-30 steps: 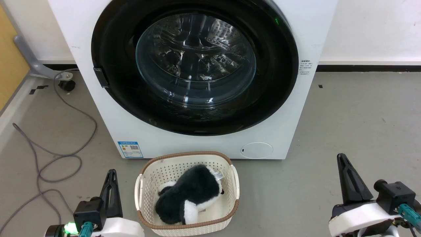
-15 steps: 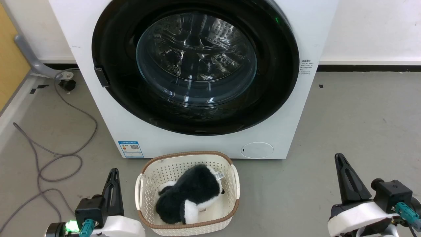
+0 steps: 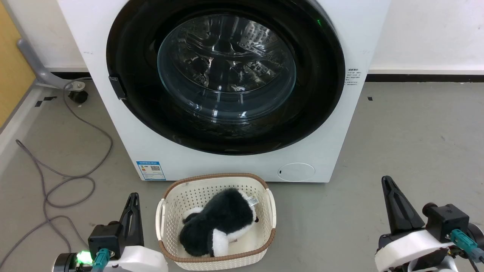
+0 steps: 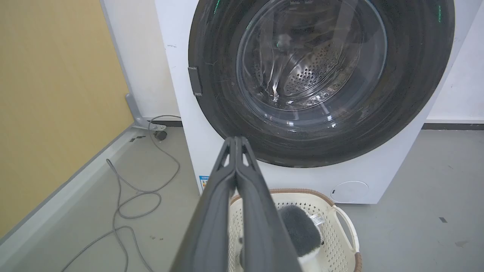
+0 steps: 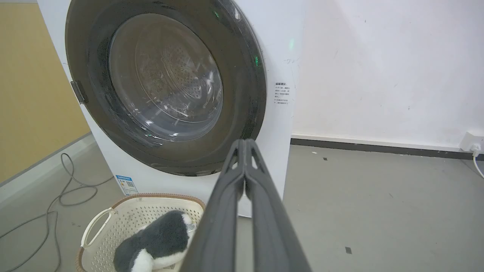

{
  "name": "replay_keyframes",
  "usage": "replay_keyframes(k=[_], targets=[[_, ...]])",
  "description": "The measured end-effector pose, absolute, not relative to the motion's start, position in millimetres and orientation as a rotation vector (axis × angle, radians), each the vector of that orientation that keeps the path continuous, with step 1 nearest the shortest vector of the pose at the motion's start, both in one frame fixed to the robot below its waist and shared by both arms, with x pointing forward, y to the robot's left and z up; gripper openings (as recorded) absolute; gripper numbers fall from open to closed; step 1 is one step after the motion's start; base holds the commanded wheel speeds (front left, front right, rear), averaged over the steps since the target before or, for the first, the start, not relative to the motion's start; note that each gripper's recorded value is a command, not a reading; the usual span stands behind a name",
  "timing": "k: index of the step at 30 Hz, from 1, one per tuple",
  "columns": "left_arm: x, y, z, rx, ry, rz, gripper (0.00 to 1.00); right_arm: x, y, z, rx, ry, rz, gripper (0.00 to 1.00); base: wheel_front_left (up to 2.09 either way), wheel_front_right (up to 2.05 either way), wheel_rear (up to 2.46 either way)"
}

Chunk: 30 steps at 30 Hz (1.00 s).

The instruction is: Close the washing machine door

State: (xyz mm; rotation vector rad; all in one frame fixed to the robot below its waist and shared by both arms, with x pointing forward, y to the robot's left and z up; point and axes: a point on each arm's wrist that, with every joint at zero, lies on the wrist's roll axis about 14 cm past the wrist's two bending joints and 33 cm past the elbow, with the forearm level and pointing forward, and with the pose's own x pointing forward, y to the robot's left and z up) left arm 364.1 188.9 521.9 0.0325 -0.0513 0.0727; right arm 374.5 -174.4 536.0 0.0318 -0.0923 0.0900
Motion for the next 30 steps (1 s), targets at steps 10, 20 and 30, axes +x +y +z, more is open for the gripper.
replay_keyframes(k=[10,20,30], targets=[[365.9,187.1,522.8,0.032,-0.042,0.060,0.00,374.6,-172.2,535.2,0.020,-0.079,0.097,0.00,0.00,0.00,0.00],[366.8,185.4,522.8,0.036,-0.031,0.048,0.00,375.2,-169.6,534.4,0.007,-0.063,0.105,0.00,0.00,0.00,0.00],[367.1,184.1,522.1,0.036,-0.018,0.039,0.00,375.6,-167.1,533.9,-0.014,-0.050,0.112,0.00,0.00,0.00,0.00]])
